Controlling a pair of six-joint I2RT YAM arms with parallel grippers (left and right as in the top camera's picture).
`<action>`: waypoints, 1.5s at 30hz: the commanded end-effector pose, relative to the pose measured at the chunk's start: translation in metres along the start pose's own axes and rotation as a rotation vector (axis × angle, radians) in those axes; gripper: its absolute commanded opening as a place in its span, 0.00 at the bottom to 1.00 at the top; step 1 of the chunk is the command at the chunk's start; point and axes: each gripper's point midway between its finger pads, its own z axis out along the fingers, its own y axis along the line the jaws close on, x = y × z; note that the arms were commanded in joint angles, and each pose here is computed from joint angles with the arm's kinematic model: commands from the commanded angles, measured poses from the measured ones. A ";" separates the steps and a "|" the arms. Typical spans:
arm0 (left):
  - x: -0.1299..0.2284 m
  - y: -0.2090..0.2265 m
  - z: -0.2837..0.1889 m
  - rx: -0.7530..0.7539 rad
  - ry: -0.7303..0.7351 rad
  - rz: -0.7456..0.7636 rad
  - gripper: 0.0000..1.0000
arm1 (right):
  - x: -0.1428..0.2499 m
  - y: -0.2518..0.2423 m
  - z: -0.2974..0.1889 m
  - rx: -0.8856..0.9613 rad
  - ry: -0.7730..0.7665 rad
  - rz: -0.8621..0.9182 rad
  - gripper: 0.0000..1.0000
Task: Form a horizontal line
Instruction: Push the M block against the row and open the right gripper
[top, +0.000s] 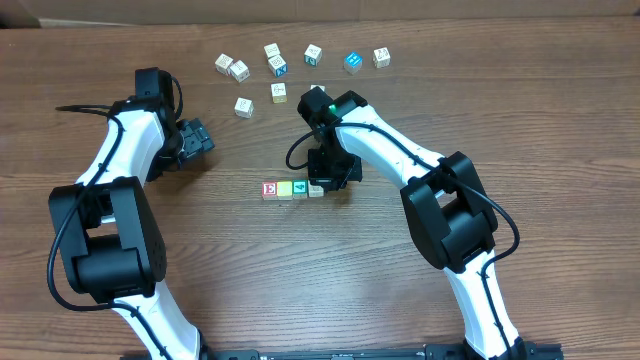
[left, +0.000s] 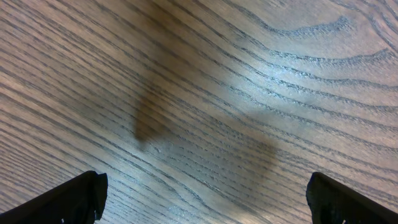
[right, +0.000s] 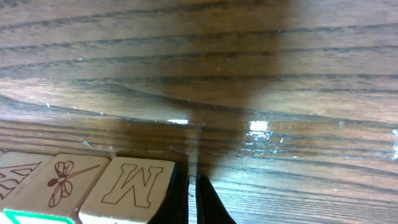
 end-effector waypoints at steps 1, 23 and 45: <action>-0.001 0.000 -0.003 -0.007 -0.012 0.001 0.99 | 0.001 0.006 -0.009 -0.022 -0.015 0.015 0.04; -0.001 0.000 -0.004 -0.006 -0.012 0.001 1.00 | 0.002 0.012 -0.009 -0.055 -0.006 0.011 0.04; -0.001 0.000 -0.003 -0.007 -0.012 0.001 1.00 | -0.004 -0.010 -0.010 0.063 -0.049 0.016 0.04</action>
